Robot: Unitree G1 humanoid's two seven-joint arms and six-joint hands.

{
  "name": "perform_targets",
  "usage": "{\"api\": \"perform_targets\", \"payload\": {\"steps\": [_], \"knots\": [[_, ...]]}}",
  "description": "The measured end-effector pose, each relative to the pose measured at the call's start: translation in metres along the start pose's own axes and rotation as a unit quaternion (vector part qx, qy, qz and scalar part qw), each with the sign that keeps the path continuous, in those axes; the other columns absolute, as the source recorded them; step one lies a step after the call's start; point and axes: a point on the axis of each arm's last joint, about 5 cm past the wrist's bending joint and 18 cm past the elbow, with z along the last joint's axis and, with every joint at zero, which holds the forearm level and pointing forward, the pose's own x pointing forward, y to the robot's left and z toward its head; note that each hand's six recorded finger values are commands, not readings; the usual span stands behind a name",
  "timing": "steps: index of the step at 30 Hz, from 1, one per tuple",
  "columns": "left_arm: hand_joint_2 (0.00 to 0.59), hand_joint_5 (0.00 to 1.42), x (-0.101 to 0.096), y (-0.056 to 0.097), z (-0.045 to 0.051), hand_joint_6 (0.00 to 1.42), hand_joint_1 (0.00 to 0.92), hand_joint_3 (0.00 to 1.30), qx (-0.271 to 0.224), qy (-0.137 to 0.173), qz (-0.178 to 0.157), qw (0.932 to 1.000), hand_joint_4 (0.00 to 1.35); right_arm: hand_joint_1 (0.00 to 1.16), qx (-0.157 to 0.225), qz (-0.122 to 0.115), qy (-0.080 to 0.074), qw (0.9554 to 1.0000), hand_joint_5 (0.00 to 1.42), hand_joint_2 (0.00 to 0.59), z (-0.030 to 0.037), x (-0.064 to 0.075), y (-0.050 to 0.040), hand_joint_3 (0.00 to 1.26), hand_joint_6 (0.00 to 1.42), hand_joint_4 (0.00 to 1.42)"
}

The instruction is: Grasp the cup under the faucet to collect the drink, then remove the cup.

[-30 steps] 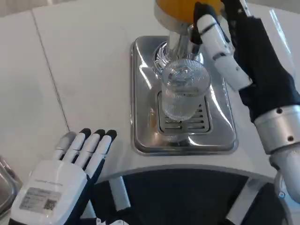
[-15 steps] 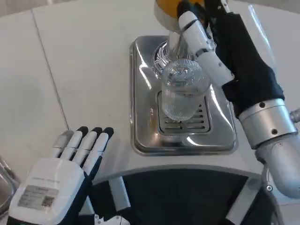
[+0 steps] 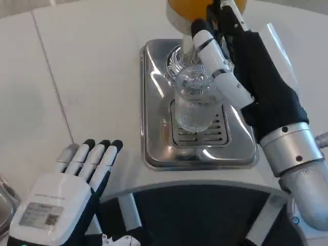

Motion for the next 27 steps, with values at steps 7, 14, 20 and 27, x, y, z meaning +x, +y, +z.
{"api": "perform_targets", "payload": {"steps": [7, 14, 20, 27], "knots": [[0.102, 0.0, 0.0, 0.0, 0.0, 0.04, 0.004, 0.0, -0.001, 0.0, 0.0, 1.0, 0.0, 0.02, -0.027, 0.01, -0.001, 0.9996, 0.0, 0.511, 0.0001, 0.0, -0.0021, 0.0, 0.02, 0.0], [0.099, 0.0, 0.0, 0.0, 0.0005, 0.04, 0.0, 0.0, -0.005, 0.002, 0.002, 1.0, 0.0, 0.0, -0.112, 0.051, -0.007, 0.9924, 0.0, 0.517, 0.0059, 0.005, -0.0049, 0.0, 0.03, 0.0], [0.098, 0.0, 0.0, -0.001, 0.0008, 0.04, 0.0, 0.0, -0.007, 0.003, 0.003, 1.0, 0.0, 0.0, -0.197, 0.087, -0.01, 0.9764, 0.0, 0.492, 0.0116, 0.007, -0.0061, 0.02, 0.04, 0.0], [0.098, 0.0, 0.002, -0.001, 0.0008, 0.04, 0.0, 0.0, -0.016, 0.006, 0.007, 0.9998, 0.0, 0.0, -0.285, 0.115, -0.012, 0.9515, 0.0, 0.505, 0.0203, 0.009, -0.0083, 0.04, 0.05, 0.0]]}}
